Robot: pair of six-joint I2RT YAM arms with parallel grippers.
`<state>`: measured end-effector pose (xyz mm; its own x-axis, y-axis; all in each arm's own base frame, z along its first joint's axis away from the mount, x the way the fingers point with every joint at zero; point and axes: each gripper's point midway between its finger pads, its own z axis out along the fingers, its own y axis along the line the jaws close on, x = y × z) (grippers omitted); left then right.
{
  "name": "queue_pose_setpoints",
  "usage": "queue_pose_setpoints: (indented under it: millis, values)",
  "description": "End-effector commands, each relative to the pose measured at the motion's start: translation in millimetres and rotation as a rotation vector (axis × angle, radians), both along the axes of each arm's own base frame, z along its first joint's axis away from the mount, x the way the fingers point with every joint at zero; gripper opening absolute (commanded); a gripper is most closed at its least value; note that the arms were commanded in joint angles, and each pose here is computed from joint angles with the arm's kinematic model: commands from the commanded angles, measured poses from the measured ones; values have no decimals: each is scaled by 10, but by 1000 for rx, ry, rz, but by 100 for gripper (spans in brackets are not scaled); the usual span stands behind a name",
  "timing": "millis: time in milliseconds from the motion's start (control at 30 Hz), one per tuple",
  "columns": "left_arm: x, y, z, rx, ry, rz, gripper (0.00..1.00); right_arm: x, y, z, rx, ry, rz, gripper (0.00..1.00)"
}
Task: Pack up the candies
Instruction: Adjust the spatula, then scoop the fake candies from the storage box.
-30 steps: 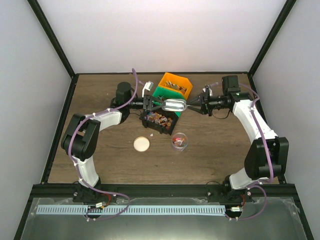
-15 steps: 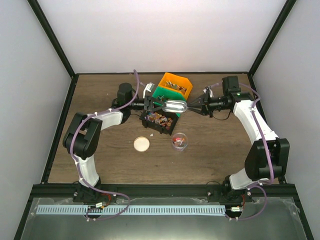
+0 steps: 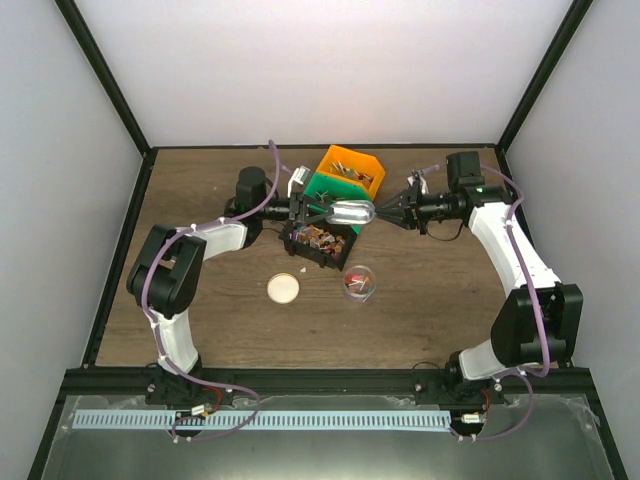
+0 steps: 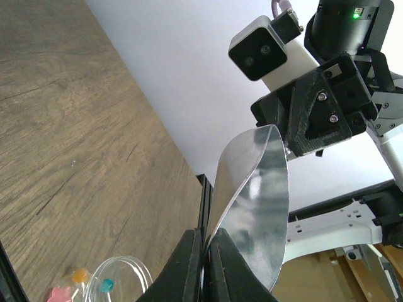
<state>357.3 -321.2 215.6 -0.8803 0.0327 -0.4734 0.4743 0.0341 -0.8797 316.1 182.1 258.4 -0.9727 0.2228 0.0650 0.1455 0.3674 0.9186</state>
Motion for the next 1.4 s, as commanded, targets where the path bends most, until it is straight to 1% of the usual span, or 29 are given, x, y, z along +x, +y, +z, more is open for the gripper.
queue_pose_setpoints:
  millis: [0, 67, 167, 200, 267, 300, 367, 400, 500, 567, 600, 633, 733, 767, 967, 1067, 1233, 1367]
  values:
    - [32, 16, 21, -11, -38, 9, 4, -28, -20, 82, -9, -21, -12, 5]
    - [31, 14, 29, -12, -39, 8, 4, -28, -16, 78, -8, -18, -11, 1]
    - [33, 26, 40, -12, -45, 12, 4, -19, -19, 64, -13, -18, -13, 1]
    - [39, 31, 45, -13, -48, 15, 10, -17, -20, 60, -14, -17, -14, 1]
    - [59, 58, 56, -13, -51, 29, 36, -5, -28, 54, -21, -14, -20, 1]
    - [81, 86, 57, -12, -51, 41, 45, 5, -33, 55, -27, -14, -25, 1]
    - [149, 180, 62, -8, -55, 78, 54, 38, -55, 54, -50, -15, -42, 1]
    - [195, 248, 63, -5, -54, 104, 56, 51, -66, 50, -61, -12, -50, 1]
    - [363, 521, 36, 20, -57, 207, 57, 109, -117, -16, -118, 9, -82, 1]
    - [502, 704, -54, 77, -51, 294, 57, 134, -163, -104, -175, 39, -116, 1]
    - [569, 789, -123, 125, -53, 337, 57, 139, -174, -139, -196, 56, -130, 1]
    - [626, 857, -216, 201, -98, 371, 57, 146, -163, -164, -215, 66, -139, 1]
    - [734, 1036, -463, 418, -128, 452, 56, 157, -149, -274, -269, 146, -171, 1]
    - [752, 1080, -512, 458, -133, 470, 56, 154, -129, -312, -297, 175, -175, 1]
    - [823, 1361, -837, 659, -116, 573, 55, 251, 59, -366, -438, 226, -162, 1]
    - [817, 1440, -990, 715, -94, 598, 54, 303, 115, -468, -508, 251, -153, 1]
    - [732, 1455, -1174, 740, -42, 605, 54, 377, 213, -585, -599, 272, -141, 1]
    - [712, 1432, -1246, 752, -30, 596, 54, 447, 344, -627, -675, 262, -128, 1]
